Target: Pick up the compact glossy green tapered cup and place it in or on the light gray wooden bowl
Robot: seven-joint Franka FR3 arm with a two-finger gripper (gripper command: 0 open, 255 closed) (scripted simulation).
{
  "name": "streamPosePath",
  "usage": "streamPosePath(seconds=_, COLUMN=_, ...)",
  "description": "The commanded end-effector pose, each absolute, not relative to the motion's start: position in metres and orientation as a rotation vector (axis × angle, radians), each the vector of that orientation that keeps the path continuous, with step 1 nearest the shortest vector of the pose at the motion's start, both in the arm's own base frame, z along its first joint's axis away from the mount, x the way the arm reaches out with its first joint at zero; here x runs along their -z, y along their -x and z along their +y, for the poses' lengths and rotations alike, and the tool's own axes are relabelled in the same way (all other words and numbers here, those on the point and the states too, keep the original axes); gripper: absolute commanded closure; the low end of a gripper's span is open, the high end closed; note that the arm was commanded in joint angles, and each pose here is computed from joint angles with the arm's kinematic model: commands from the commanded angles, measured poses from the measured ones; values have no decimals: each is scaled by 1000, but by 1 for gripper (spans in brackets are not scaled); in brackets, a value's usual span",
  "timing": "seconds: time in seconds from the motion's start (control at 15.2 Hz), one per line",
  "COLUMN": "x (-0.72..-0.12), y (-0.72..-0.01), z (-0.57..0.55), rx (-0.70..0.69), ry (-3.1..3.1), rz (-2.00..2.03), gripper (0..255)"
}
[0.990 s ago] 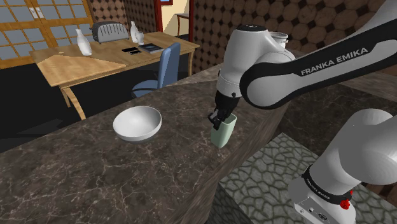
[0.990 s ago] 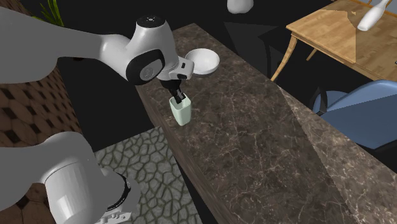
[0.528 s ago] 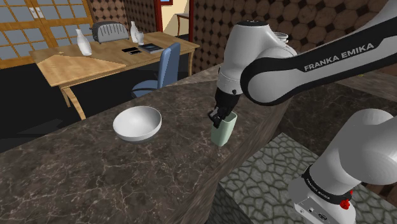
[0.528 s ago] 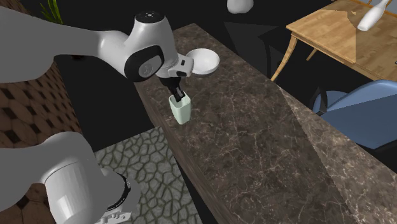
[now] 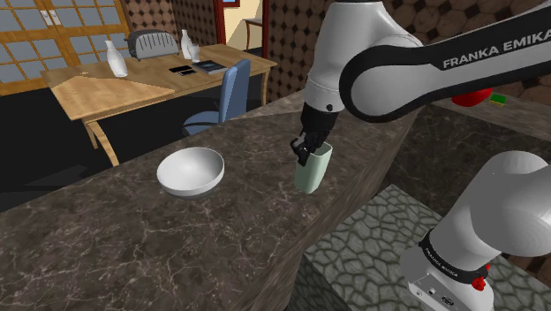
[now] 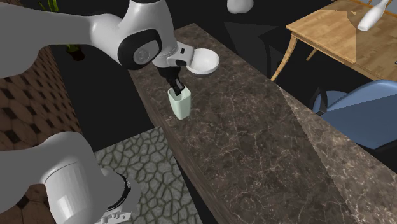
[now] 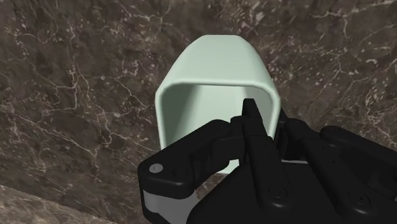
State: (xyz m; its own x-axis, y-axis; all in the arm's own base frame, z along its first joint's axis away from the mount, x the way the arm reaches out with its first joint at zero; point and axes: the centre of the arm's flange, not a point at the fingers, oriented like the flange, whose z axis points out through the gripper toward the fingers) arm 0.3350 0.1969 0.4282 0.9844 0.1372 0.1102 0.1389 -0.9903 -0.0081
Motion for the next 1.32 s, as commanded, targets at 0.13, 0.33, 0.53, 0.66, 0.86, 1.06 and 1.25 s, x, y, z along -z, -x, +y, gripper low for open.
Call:
streamPosePath(seconds=0.13, x=-449, y=-333, z=197, rx=171, ry=3114, rz=-217, gripper=255)
streamPosePath(seconds=0.33, x=-465, y=-333, z=197, rx=171, ry=3114, rz=-217, gripper=255)
streamPosePath(seconds=0.53, x=-481, y=-333, z=197, rx=171, ry=3114, rz=-217, gripper=255)
streamPosePath(seconds=0.66, x=-492, y=-333, z=197, rx=171, ry=3114, rz=-217, gripper=255)
streamPosePath(seconds=0.86, x=-508, y=-333, z=197, rx=171, ry=3114, rz=-217, gripper=255)
streamPosePath(seconds=1.06, x=-523, y=-333, z=197, rx=171, ry=3114, rz=-217, gripper=255)
streamPosePath(seconds=1.25, x=-534, y=-333, z=197, rx=171, ry=3114, rz=-217, gripper=255)
